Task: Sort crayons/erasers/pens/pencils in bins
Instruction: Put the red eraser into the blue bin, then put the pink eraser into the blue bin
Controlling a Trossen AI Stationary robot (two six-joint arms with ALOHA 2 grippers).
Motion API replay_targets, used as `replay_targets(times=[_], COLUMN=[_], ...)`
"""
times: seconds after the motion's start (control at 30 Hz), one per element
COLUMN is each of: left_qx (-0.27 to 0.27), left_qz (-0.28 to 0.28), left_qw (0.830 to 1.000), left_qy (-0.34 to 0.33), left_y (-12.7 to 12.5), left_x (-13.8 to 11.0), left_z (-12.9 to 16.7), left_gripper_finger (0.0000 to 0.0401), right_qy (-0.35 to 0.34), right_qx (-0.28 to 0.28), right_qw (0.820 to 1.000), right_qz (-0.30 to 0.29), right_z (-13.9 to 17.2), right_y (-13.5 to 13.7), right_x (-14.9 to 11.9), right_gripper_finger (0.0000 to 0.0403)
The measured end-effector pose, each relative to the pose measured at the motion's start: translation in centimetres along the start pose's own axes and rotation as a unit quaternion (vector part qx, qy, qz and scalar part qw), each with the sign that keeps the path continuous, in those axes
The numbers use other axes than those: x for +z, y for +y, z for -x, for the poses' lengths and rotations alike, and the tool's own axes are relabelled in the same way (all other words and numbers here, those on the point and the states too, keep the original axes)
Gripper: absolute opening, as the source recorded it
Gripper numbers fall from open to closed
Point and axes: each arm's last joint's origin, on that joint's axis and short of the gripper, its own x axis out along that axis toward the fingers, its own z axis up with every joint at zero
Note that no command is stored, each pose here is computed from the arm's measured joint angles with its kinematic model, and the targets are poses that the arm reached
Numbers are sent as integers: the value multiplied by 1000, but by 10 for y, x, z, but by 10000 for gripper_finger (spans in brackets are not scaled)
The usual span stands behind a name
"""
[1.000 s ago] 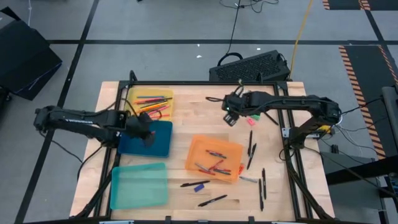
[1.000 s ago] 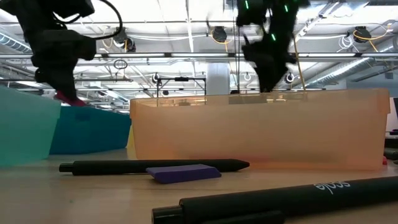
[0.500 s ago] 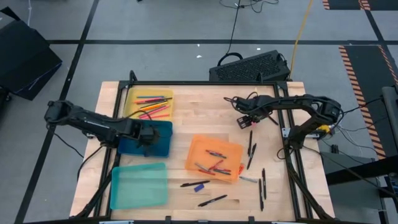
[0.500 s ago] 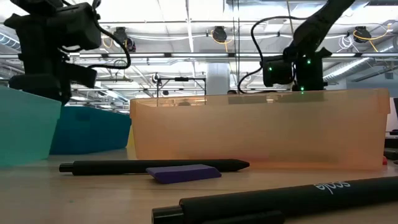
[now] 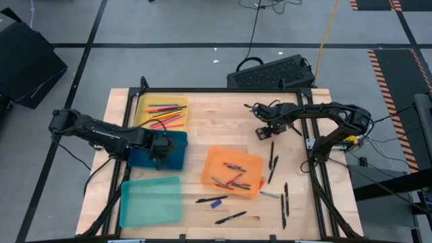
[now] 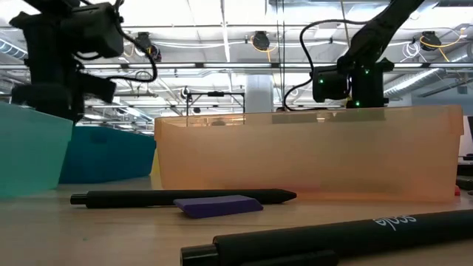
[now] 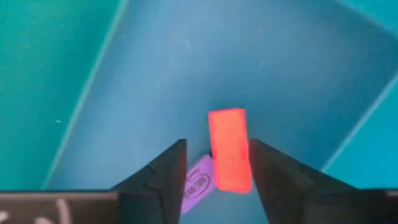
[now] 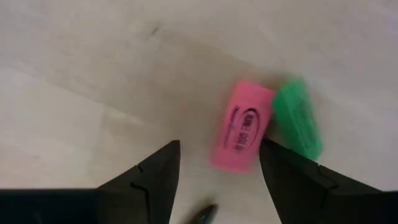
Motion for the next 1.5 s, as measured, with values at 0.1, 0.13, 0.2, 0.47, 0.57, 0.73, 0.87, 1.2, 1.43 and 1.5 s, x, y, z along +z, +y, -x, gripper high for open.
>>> replay_targets(times=[0.1, 0.13, 0.2, 0.47, 0.57, 0.73, 0.87, 1.2, 1.43, 1.5], left_qx=[-5, -10, -17, -71, -105, -158, -227, -350, -413, -429], left_qz=[11, 17, 26, 73, 93, 142, 186, 301, 367, 375], left_qw=[1000, 1000, 999, 982, 965, 931, 896, 813, 772, 766], left_qy=[-11, -21, -38, -159, -222, -297, -333, -356, -315, -296], left_y=[3, 4, 7, 10, 7, 8, 15, 29, 36, 36], left_x=[4, 6, 8, 27, 38, 53, 59, 65, 97, 109], left_z=[11, 14, 19, 35, 43, 45, 34, 17, 13, 10], left_gripper_finger=[210, 217, 226, 220, 214, 219, 230, 268, 252, 247], right_qy=[10, 8, 7, -34, -44, -54, -58, -175, -296, -308], right_qx=[19, 23, 24, 25, 29, 19, 12, 120, 191, 182], right_qw=[1000, 999, 999, 997, 995, 992, 992, 975, 902, 891], right_qz=[-16, -22, -30, -61, -88, -116, -107, 64, 249, 279], right_z=[0, 0, 0, -1, -1, -8, -15, 35, 85, 92], right_y=[1, 2, 2, 5, 6, 3, 4, 47, 91, 101], right_x=[0, 1, 1, 7, 8, 2, -6, -11, -24, -26], right_gripper_finger=[210, 210, 210, 183, 154, 108, 82, 72, 64, 64])
